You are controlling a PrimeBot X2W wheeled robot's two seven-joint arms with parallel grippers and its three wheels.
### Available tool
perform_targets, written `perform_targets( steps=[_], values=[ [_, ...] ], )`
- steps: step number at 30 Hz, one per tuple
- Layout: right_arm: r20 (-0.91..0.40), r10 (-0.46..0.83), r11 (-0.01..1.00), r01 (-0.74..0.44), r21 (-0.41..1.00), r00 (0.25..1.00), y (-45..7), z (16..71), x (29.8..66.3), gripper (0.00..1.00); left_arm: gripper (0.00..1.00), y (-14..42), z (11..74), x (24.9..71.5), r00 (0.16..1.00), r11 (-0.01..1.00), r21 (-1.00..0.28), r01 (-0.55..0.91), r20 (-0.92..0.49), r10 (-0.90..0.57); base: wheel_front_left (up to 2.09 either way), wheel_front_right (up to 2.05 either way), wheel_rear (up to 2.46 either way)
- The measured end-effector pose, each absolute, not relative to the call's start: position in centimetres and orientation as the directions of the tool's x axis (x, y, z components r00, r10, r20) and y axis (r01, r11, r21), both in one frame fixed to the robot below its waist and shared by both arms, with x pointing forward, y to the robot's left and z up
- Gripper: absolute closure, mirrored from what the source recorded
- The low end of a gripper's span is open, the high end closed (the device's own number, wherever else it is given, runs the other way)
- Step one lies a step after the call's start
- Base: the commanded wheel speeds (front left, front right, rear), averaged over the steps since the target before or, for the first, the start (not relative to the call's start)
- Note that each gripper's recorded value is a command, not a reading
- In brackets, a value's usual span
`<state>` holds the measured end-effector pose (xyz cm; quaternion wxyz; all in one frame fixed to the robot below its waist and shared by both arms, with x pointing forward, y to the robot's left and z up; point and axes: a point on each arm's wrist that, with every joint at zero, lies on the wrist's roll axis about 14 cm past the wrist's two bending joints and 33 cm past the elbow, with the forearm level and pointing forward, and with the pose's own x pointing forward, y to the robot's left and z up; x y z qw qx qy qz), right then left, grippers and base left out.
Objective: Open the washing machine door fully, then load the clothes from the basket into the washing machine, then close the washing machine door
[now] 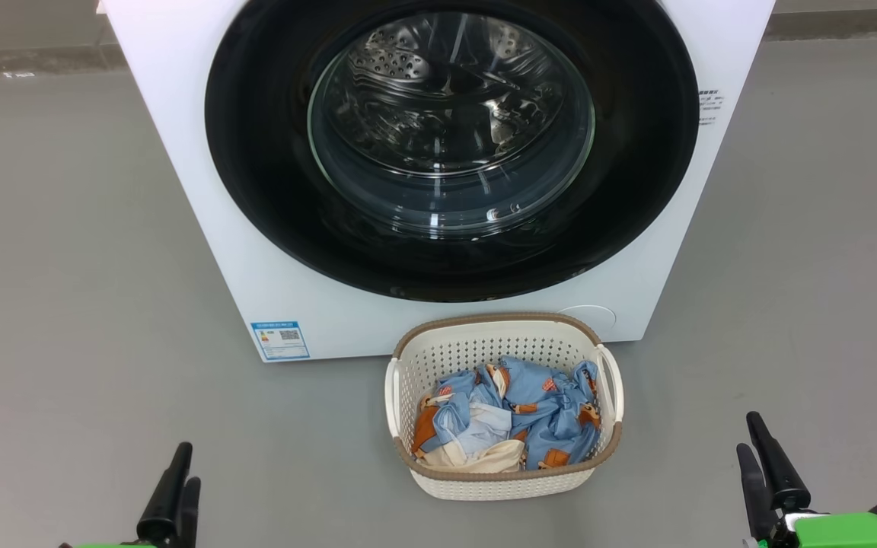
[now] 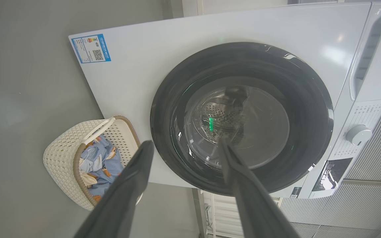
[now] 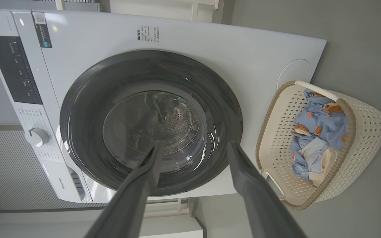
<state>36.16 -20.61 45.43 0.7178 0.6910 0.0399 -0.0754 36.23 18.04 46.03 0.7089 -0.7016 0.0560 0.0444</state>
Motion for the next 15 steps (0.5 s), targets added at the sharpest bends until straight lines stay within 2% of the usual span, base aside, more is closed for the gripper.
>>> perform_targets(
  steps=[15],
  values=[
    [-0.155,-0.042,0.229,0.161,0.960,0.987,-20.03,45.75,36.42,0.00,0.00,18.01,46.93,36.44,0.993,0.206,-0.972,-0.112,-0.118,-0.017,0.00,0.00,0.00]
  ],
)
